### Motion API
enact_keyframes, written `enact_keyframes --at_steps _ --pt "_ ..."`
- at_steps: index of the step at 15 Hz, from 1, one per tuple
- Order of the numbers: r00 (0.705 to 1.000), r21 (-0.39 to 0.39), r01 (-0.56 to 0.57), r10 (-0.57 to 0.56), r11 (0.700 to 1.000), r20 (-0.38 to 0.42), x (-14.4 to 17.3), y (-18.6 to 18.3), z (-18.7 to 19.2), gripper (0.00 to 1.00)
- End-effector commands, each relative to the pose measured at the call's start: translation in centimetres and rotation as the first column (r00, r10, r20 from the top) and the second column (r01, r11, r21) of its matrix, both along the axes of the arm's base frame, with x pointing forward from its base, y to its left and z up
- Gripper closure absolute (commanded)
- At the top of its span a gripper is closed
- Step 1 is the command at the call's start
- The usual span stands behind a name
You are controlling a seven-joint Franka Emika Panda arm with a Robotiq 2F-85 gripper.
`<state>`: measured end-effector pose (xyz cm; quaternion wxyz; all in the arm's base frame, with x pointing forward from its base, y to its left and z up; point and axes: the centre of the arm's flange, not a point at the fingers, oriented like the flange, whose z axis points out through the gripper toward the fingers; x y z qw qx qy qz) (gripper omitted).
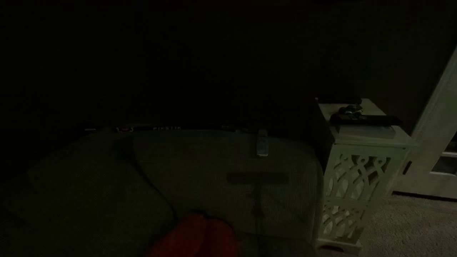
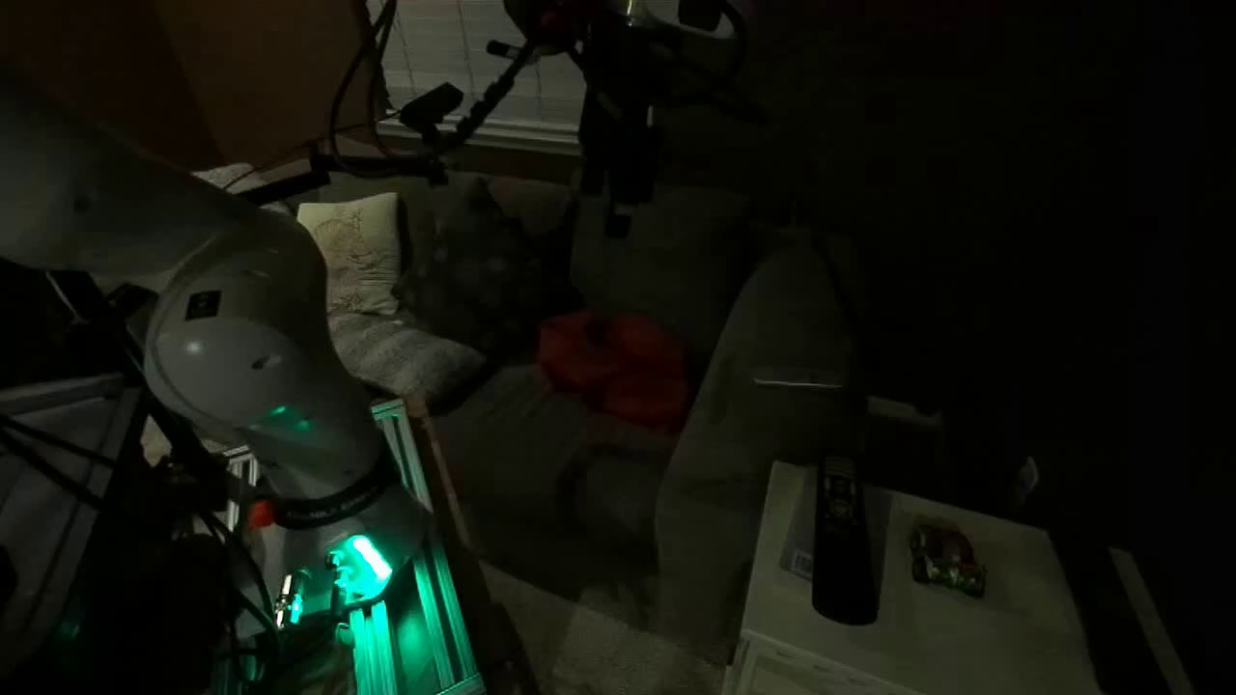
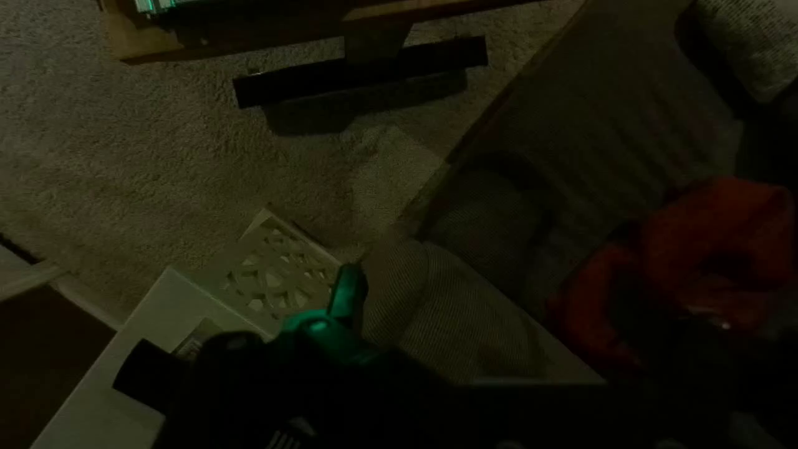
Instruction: Put the grey remote control on top of the white shelf.
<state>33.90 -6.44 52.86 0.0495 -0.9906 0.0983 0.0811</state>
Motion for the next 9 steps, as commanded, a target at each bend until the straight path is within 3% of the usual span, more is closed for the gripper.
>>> enact_keyframes --at_steps 1,5,9 --pt "1.000 0.000 0.000 0.000 1.000 0.001 0.0 0.0 0.0 0.00" --pt "1.000 0.000 0.000 0.000 1.000 0.001 0.0 0.0 0.0 0.00" --pt "0.974 0.042 0.220 -0.222 0.975 0.046 2.2 3.7 -0.4 0.00"
